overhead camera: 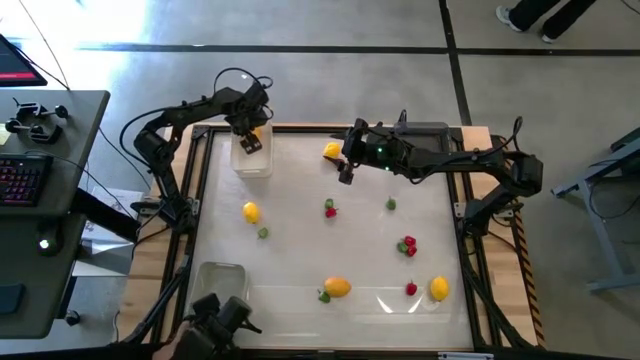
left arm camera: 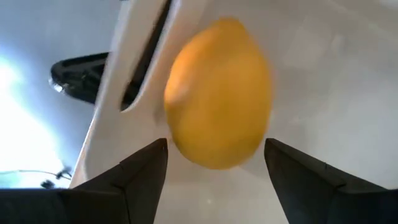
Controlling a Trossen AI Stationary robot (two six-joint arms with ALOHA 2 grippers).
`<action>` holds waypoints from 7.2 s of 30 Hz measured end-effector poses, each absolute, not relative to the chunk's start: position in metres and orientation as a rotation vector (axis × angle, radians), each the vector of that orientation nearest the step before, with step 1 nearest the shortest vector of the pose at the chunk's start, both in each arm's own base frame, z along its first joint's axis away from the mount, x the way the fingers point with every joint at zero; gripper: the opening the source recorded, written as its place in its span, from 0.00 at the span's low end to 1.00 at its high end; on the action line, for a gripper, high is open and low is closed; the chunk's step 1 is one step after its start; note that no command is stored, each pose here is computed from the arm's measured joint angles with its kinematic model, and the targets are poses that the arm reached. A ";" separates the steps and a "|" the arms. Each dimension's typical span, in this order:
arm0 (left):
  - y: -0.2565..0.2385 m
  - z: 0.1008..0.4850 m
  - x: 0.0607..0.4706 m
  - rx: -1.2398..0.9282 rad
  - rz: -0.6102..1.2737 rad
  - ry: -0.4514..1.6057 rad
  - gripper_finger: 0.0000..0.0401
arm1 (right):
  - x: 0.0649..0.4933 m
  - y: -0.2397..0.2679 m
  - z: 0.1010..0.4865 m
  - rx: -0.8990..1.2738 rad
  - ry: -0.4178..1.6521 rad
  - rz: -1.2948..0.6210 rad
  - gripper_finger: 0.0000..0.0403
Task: Sort produce into baskets
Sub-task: Put the lemon into the white bin, then put the red bell pepper into the black bin
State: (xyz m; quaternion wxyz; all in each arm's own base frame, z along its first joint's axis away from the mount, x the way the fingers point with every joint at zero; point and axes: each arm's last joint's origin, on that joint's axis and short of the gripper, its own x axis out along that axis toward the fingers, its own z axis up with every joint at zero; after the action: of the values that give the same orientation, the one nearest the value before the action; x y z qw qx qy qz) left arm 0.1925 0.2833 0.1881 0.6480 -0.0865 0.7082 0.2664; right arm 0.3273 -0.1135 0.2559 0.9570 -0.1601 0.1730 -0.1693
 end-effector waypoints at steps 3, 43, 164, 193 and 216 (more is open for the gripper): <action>0.281 0.188 0.197 -0.124 0.581 1.646 0.63 | 0.327 -0.113 0.256 -0.324 0.352 -0.343 0.70; 0.180 0.233 0.186 0.056 0.376 0.677 0.04 | 0.324 -0.114 0.247 -0.291 0.443 -0.369 0.40; 0.107 0.146 0.213 0.143 -0.047 0.215 0.01 | 0.326 -0.025 0.107 0.053 0.771 -0.185 0.18; 0.106 0.144 0.212 0.104 -0.046 0.233 0.01 | 0.309 -0.034 0.154 0.021 0.735 -0.296 0.00; 0.107 0.146 0.213 0.107 -0.031 0.217 0.01 | 0.216 -0.131 0.204 0.141 0.806 -1.224 0.00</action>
State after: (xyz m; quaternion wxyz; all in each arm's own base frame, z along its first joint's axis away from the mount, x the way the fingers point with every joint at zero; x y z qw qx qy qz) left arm 0.2126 0.1071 0.1457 0.9926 0.0533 0.1083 -0.0154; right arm 0.2160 -0.1308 0.2035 0.7410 0.0645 0.3676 -0.5582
